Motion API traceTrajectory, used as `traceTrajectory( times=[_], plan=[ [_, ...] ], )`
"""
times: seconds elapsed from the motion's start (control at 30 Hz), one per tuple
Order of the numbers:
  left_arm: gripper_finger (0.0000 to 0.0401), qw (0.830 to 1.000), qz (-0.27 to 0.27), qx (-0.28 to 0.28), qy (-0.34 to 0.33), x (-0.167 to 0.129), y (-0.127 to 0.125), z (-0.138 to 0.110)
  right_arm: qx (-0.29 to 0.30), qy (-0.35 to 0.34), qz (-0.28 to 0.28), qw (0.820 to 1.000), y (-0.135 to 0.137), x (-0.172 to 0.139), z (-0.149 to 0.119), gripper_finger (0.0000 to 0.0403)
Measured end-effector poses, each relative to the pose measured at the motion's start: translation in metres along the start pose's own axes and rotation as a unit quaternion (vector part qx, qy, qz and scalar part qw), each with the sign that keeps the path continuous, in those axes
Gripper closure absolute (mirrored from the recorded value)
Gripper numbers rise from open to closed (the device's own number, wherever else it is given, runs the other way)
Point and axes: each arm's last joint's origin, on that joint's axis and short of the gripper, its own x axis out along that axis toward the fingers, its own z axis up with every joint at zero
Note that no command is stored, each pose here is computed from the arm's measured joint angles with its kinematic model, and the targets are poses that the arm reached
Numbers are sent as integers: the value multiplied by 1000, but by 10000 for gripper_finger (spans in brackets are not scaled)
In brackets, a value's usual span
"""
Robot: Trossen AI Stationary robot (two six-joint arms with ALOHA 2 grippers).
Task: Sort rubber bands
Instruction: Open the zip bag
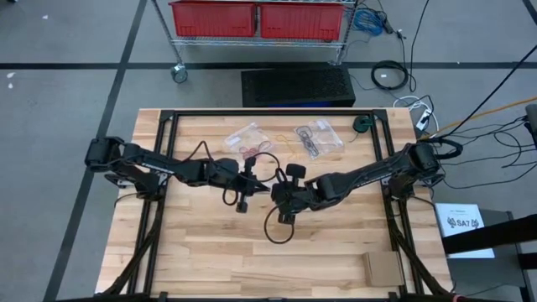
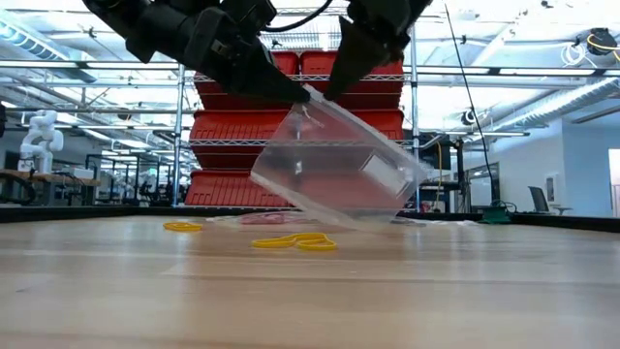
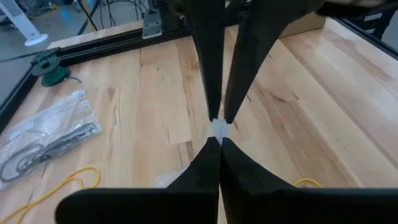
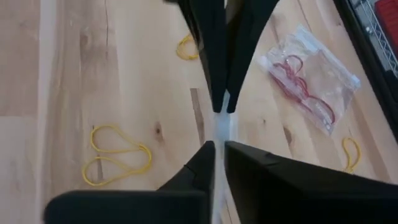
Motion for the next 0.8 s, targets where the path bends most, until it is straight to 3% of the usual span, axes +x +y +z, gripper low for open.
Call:
traceTrajectory(
  times=[0.2,0.37,0.63,0.8],
  plan=[
    [399,1000,1,0,5,0,0,-1,39,-27,-5,999,-3,-12,16,312],
    [399,1000,1,-1,5,0,0,-1,67,-8,6,998,-8,-9,15,283],
    [400,1000,14,-3,10,0,1,-2,50,5,13,999,-8,-9,13,282],
    [400,999,42,-3,27,0,2,-4,17,33,17,999,-3,5,-8,297]
  ],
)
